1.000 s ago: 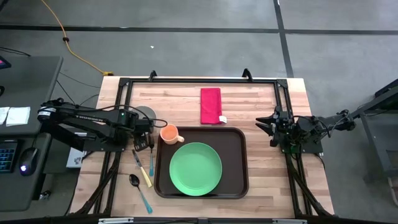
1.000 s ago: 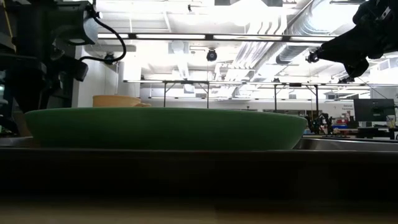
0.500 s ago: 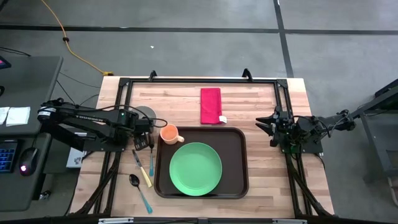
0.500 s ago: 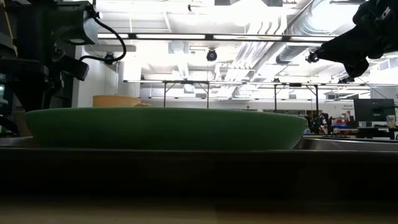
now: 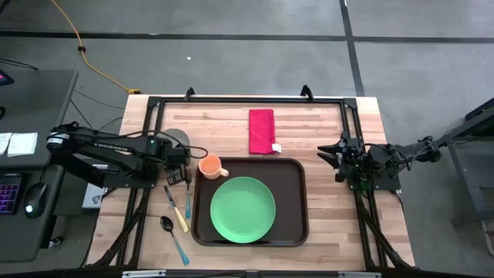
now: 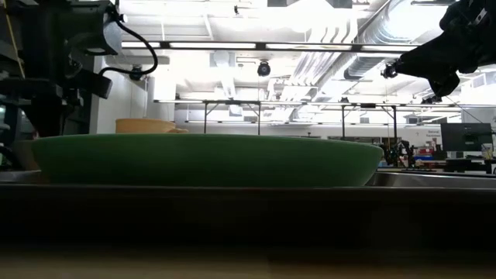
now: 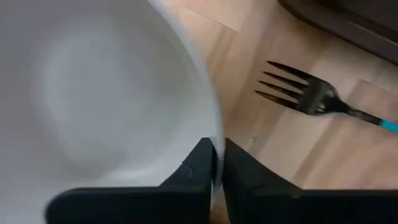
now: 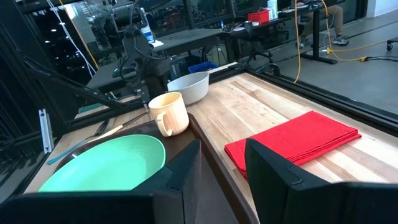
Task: Set up tray
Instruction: Put the gray bowl on the green plate
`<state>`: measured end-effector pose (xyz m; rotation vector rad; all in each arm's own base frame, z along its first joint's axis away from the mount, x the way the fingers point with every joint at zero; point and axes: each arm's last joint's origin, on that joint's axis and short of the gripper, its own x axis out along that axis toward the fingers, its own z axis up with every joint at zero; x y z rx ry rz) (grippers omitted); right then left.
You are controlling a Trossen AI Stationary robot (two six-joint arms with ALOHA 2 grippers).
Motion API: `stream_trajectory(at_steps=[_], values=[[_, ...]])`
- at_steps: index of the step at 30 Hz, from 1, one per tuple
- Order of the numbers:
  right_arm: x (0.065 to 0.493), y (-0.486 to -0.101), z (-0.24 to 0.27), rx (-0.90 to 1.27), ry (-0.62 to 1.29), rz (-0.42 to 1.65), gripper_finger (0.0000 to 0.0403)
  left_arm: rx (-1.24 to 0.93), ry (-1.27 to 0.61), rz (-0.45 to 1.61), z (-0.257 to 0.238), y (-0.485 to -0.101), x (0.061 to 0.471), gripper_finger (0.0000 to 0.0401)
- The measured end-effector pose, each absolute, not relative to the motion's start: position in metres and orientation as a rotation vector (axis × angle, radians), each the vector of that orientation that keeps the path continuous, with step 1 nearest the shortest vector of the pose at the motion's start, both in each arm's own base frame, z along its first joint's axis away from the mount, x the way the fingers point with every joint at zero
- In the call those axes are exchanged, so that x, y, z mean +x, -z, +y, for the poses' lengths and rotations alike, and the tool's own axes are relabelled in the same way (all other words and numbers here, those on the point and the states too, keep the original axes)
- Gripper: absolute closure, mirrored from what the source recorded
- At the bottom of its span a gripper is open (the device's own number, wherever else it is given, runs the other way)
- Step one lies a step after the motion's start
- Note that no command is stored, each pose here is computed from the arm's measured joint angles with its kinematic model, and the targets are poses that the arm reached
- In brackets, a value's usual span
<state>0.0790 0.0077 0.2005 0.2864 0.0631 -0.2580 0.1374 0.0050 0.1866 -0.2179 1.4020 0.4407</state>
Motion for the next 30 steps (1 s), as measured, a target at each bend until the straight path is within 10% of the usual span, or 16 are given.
stream_trajectory(at_steps=[30], values=[[0.079,-0.201,0.008,0.295,0.258,0.058,0.0299,-0.151,-0.439,1.369,0.006,-0.211,0.143,0.0383]])
